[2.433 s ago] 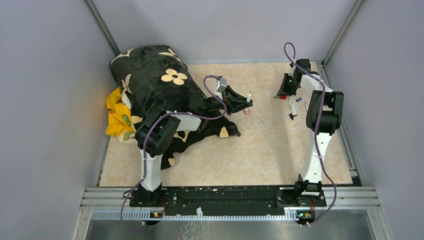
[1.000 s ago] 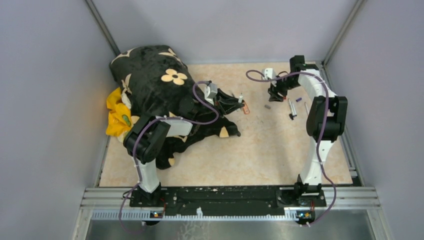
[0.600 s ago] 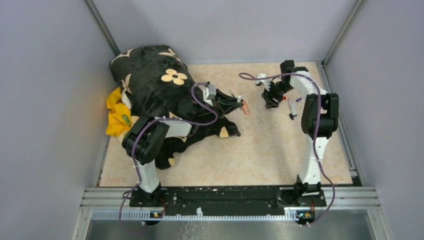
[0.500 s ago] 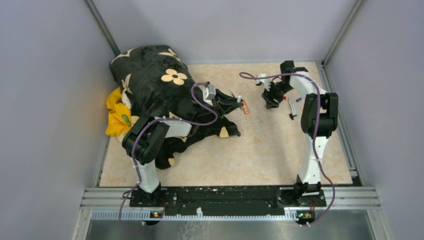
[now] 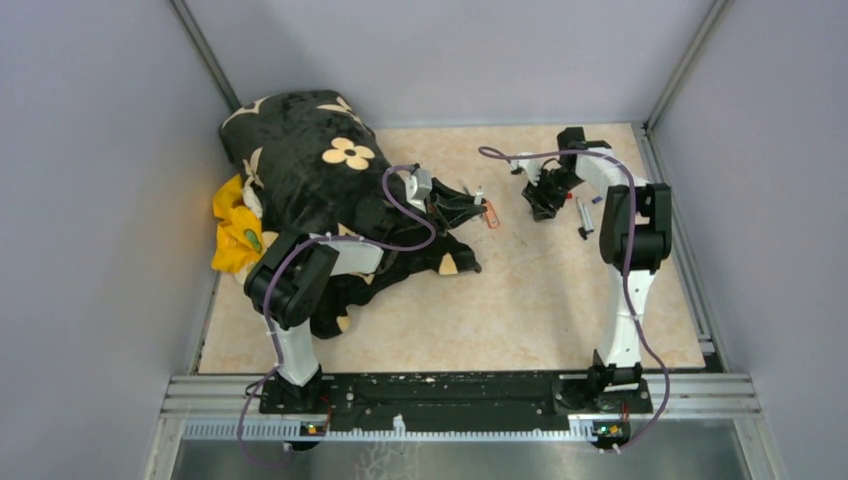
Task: Insert the pens into the pen caps
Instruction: Insert the pen cap onto the pen.
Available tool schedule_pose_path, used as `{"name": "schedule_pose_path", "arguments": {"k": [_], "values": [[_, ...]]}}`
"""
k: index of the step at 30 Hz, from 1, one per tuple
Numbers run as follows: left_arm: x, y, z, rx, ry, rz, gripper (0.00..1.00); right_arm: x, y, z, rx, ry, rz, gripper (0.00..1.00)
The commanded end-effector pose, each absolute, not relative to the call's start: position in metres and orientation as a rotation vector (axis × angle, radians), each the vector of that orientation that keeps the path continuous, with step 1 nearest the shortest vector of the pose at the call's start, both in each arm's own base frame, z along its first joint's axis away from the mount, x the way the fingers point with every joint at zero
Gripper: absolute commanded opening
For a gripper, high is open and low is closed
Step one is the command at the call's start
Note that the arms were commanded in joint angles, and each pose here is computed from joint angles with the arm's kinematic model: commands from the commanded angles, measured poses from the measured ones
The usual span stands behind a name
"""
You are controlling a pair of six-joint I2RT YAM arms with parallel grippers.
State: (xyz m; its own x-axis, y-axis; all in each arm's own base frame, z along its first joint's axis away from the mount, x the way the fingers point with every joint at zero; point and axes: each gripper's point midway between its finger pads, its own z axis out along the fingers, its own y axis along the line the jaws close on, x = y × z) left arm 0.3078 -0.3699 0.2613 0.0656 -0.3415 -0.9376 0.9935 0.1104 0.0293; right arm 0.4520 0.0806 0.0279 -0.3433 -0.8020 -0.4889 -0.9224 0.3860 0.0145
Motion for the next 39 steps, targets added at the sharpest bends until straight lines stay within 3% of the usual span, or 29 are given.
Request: {"name": "schedule_pose_path", "arguments": {"k": [1,5,14,19,31,39], "values": [[0.305,-0.364,0.275,0.909,0.892,-1.209,0.00,0.451,0.087,0.020,-1.504,2.263,0.404,0.44],[0.304,-0.364,0.275,0.909,0.891,-1.212,0.00,0.444,0.085,0.011,-1.530,2.297,0.393,0.34],[0.303,-0.364,0.276,0.910,0.889,-1.220,0.00,0.435,0.082,-0.003,-1.556,2.334,0.315,0.28],[0.300,-0.365,0.278,0.910,0.883,-1.237,0.00,0.424,0.082,-0.014,-1.586,2.370,0.295,0.01],[0.272,-0.357,0.302,0.898,0.913,-1.376,0.00,0.431,0.100,0.043,-1.353,2.210,0.393,0.00],[0.226,-0.343,0.290,0.832,1.081,-1.497,0.00,0.401,0.107,0.097,-1.362,1.930,0.440,0.00]]}}
